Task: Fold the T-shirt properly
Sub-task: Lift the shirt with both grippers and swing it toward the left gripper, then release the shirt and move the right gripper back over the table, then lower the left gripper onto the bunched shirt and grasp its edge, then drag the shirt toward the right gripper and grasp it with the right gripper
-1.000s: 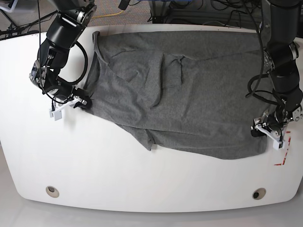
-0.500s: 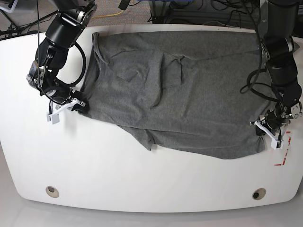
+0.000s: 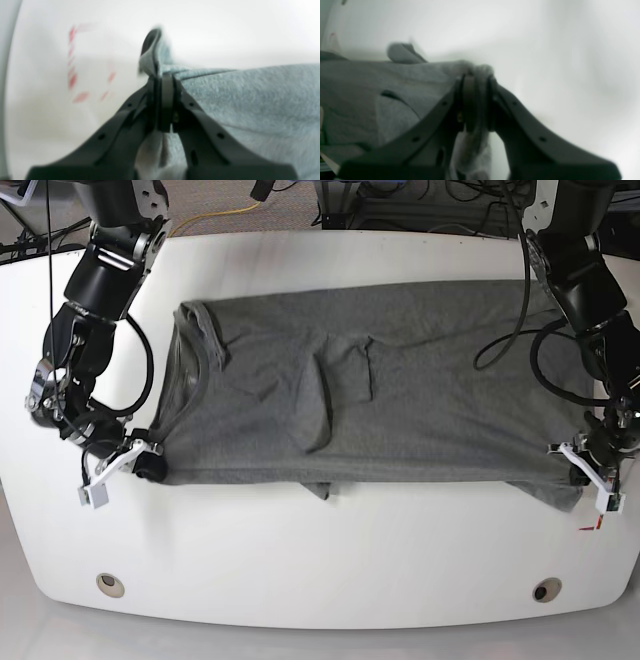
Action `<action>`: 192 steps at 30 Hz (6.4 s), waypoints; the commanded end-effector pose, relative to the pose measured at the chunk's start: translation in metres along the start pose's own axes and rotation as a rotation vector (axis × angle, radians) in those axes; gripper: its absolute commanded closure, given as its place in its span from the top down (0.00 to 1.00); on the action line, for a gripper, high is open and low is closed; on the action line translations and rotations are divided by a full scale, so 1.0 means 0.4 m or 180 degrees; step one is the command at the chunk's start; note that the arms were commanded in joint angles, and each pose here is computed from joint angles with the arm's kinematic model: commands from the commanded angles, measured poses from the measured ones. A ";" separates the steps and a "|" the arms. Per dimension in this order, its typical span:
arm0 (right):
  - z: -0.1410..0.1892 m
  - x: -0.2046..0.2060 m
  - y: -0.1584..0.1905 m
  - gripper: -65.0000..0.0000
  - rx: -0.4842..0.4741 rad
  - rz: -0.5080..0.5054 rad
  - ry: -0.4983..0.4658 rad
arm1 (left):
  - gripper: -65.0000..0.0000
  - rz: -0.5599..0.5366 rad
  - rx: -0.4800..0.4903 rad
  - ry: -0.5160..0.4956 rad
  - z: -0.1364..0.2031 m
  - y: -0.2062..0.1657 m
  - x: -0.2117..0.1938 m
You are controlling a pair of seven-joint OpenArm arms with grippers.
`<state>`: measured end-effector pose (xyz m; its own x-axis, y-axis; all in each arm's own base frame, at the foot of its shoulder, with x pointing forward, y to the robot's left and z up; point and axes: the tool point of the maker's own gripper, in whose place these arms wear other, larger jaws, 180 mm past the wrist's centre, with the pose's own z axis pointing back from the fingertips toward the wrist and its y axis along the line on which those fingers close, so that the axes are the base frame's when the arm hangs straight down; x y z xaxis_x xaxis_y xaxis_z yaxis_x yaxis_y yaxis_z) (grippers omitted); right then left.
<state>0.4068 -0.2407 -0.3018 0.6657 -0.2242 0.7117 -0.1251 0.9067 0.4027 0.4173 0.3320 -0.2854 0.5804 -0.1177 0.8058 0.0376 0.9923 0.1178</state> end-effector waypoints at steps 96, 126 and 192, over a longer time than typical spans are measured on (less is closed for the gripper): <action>-0.208 0.046 0.340 0.49 0.0696 0.0744 0.0068 | 0.62 -0.1004 0.1335 0.1212 0.498 0.279 -0.184; -0.183 -0.003 0.322 0.48 0.0633 0.0779 0.0075 | 0.63 0.0475 0.0229 0.0410 -0.115 0.008 -0.184; -0.043 -0.204 0.126 0.49 0.0989 -0.0386 0.0440 | 0.57 -0.1217 -0.0976 -0.0325 0.154 -0.610 -0.080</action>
<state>0.3492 -0.1706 -0.3717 0.8206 -0.2554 0.5113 -0.1888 0.7232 0.6643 0.3362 0.0844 -0.3183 0.4257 -0.4506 0.7847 0.4889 0.8443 0.2196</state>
